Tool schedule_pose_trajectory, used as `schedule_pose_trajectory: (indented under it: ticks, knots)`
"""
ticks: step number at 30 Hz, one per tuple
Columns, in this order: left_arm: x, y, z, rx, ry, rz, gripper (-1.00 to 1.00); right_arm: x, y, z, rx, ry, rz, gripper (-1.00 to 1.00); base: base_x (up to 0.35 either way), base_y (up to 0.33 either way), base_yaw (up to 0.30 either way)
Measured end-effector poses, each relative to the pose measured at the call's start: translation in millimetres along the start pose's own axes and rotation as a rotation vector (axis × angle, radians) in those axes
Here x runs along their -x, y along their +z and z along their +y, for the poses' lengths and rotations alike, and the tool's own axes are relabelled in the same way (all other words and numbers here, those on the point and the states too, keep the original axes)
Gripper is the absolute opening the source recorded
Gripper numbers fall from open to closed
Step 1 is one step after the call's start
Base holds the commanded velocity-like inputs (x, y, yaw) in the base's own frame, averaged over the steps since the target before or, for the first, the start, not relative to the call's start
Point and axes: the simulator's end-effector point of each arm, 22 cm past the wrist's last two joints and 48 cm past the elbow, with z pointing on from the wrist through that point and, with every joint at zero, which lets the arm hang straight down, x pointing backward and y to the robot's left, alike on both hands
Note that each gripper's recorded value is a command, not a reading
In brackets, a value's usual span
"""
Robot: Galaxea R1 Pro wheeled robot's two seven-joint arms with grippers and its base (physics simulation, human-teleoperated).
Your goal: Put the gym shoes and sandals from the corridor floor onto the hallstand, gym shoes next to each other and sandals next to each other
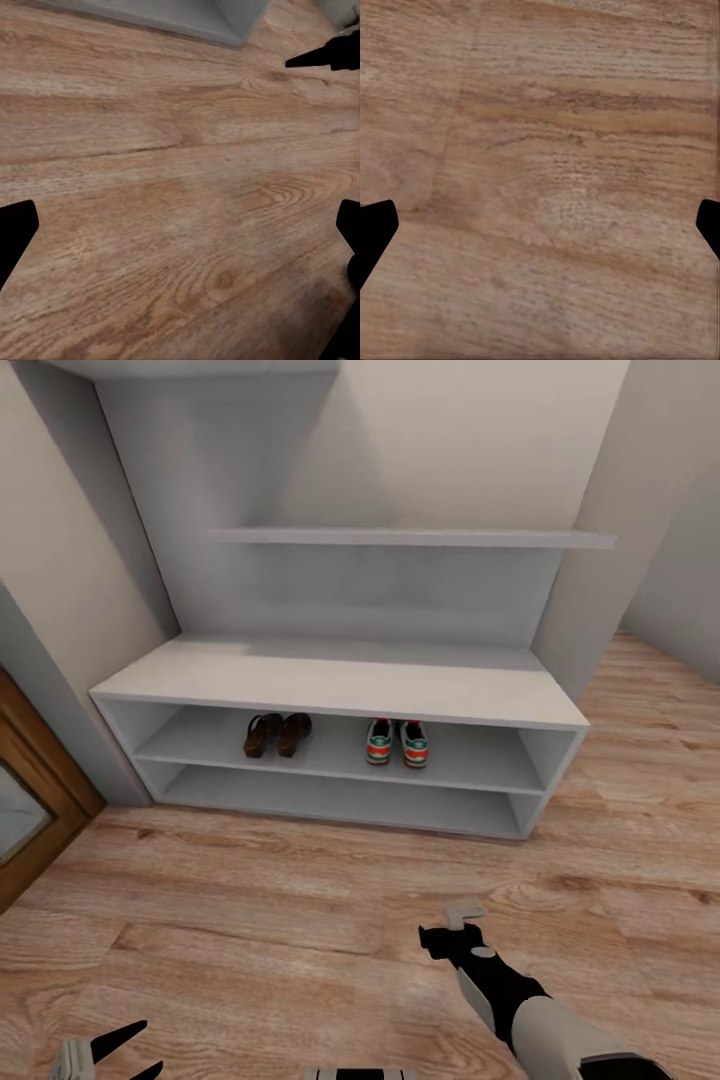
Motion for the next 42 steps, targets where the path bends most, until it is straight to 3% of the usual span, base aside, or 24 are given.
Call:
schedule_pose_trajectory:
  ticks: [4,5,6,10,14,26,31,37,42]
  knots:
    - [7.8,-3.1,-2.8,0.001,-0.001,0.002,1.0,-12.5,-7.2,-7.4,-0.006,-0.01,0.002,1.0,0.0,0.0,0.0]
    - [8.8,-3.4,3.4,0.036,-0.004,0.002,1.0,-47.6,-16.3,-44.4,-0.046,-0.036,0.002,1.0,0.0,0.0,0.0]
    - [10.9,-3.8,3.8,0.041,-0.005,0.001,1.0,-58.1,-21.0,-57.8,-0.061,-0.042,0.012,1.0,0.0,0.0,0.0]
    - [18.3,-6.5,6.4,0.069,-0.01,0.001,1.0,-90.0,-42.1,-78.8,-0.062,-0.056,-0.009,1.0,0.0,0.0,0.0]
    - [18.1,-11.7,15.8,0.135,-0.036,0.008,1.0,-96.0,-58.5,-84.5,-0.046,-0.068,-0.058,1.0,0.0,0.0,0.0]
    - [25.8,-27.0,36.7,0.297,-0.077,0.025,1.0,-112.0,-97.5,-86.8,-0.039,-0.073,-0.089,1.0,0.0,0.0,0.0]
    - [26.8,-37.6,50.8,0.395,-0.094,0.036,1.0,-112.7,-114.3,-87.2,-0.042,-0.07,-0.12,1.0,0.0,0.0,0.0]
    - [23.9,-54.1,67.0,0.523,-0.118,0.056,1.0,-118.5,-133.1,-91.8,-0.061,-0.045,-0.122,1.0,0.0,0.0,0.0]
    - [23.1,-61.2,70.6,0.59,-0.136,0.068,1.0,-123.0,-147.6,-104.4,-0.095,-0.017,-0.111,1.0,0.0,0.0,0.0]
